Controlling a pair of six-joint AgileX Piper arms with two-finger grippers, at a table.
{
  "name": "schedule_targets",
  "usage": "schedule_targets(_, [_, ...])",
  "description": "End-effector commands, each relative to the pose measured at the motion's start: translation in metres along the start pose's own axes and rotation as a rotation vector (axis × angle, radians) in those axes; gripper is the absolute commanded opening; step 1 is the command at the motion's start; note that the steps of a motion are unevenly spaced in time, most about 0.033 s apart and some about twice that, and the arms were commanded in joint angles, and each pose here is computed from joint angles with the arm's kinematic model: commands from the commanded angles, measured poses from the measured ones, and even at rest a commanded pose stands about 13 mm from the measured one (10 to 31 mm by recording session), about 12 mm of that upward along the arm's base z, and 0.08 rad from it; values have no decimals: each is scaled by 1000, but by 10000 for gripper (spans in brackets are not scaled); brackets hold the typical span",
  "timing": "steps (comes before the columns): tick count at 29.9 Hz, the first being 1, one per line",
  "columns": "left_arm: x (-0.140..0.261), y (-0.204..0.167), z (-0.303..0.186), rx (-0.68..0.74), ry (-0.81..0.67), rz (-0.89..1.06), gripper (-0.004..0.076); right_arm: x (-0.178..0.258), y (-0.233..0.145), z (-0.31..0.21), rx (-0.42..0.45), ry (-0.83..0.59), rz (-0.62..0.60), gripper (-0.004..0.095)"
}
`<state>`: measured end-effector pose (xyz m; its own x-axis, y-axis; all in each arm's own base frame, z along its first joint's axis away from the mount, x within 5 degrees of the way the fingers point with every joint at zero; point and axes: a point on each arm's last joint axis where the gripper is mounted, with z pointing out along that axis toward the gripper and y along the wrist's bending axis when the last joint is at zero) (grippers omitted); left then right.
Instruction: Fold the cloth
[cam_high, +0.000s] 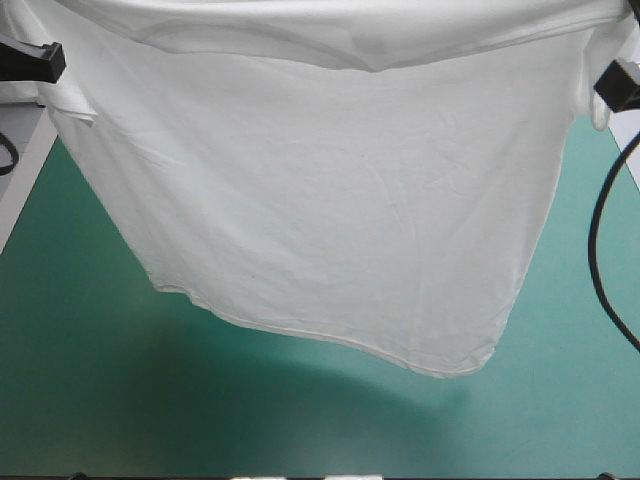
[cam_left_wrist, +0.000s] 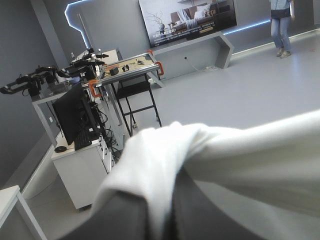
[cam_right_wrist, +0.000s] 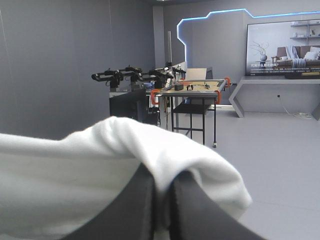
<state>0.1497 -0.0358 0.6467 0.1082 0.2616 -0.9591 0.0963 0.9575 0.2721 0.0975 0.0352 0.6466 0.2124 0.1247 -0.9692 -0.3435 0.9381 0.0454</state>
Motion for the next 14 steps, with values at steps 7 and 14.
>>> schedule_targets(7, [30,-27,64,28,133,67,-9,55,0,91,25,210,-43,-19])
schedule_targets(14, [88,-56,140,82,263,55,-9,106,0,159,43,297,-83,-19])
